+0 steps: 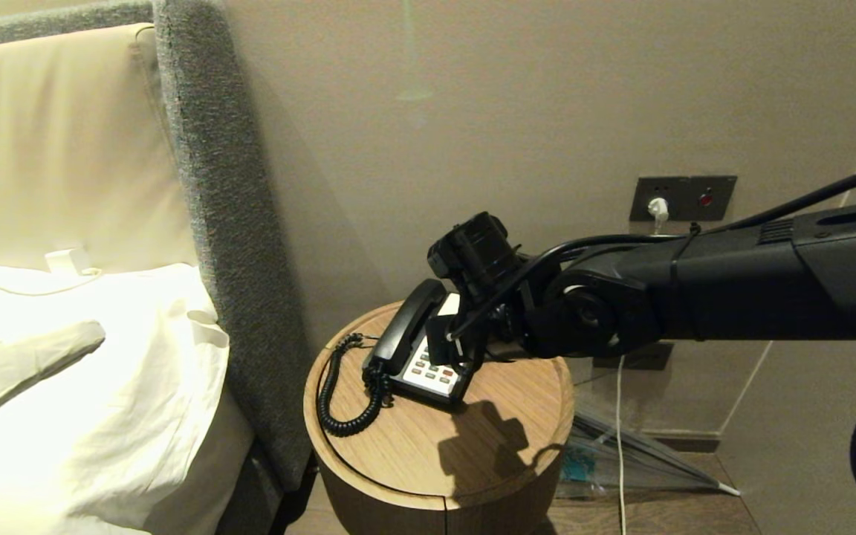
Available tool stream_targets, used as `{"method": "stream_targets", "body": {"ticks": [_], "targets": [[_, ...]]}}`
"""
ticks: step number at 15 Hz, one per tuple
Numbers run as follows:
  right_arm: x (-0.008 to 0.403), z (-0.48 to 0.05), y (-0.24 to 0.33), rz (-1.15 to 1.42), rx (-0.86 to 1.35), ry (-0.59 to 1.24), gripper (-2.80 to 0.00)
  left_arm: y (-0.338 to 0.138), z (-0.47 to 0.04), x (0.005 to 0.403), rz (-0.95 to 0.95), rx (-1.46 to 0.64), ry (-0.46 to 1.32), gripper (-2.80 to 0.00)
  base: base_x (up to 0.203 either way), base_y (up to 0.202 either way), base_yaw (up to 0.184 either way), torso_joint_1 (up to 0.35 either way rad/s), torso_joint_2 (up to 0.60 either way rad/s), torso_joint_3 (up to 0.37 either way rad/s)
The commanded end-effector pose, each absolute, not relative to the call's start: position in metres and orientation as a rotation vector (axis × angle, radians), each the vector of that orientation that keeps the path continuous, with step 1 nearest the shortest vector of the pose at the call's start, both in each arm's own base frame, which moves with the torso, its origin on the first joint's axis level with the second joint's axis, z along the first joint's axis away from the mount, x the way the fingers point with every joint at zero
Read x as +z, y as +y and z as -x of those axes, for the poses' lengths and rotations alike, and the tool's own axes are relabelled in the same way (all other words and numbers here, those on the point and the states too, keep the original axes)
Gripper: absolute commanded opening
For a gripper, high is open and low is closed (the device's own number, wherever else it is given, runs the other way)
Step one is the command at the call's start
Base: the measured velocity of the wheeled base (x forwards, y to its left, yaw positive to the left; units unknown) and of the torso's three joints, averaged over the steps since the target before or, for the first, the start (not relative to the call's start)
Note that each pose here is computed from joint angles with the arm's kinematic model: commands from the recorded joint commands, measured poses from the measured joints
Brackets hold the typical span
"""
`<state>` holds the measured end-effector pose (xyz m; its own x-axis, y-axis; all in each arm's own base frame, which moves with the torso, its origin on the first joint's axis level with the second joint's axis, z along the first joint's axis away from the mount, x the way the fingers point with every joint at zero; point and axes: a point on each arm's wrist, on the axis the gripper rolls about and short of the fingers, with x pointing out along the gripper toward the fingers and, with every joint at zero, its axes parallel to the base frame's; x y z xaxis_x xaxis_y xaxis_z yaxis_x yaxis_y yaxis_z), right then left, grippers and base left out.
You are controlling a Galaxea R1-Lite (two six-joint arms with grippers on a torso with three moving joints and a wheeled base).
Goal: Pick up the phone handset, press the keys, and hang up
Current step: End the call using the dial pad
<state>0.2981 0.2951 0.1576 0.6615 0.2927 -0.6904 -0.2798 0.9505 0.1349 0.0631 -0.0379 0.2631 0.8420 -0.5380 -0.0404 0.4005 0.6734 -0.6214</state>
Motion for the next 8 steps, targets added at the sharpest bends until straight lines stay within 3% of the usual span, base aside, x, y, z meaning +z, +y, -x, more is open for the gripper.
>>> {"method": "stream_targets", "body": {"ticks": [1, 8], "targets": [[0.148, -0.300, 0.298, -0.003, 0.315, 0.804, -2.80, -0.038, -0.064, 0.262, 0.644, -0.531, 0.233, -2.80, 0.000, 0.000, 0.000, 0.000, 0.00, 0.000], [0.135, -0.300, 0.305, 0.024, 0.300, 0.815, -2.80, -0.038, -0.063, 0.258, 0.641, -0.528, 0.243, -2.80, 0.000, 0.000, 0.000, 0.000, 0.00, 0.000]]}}
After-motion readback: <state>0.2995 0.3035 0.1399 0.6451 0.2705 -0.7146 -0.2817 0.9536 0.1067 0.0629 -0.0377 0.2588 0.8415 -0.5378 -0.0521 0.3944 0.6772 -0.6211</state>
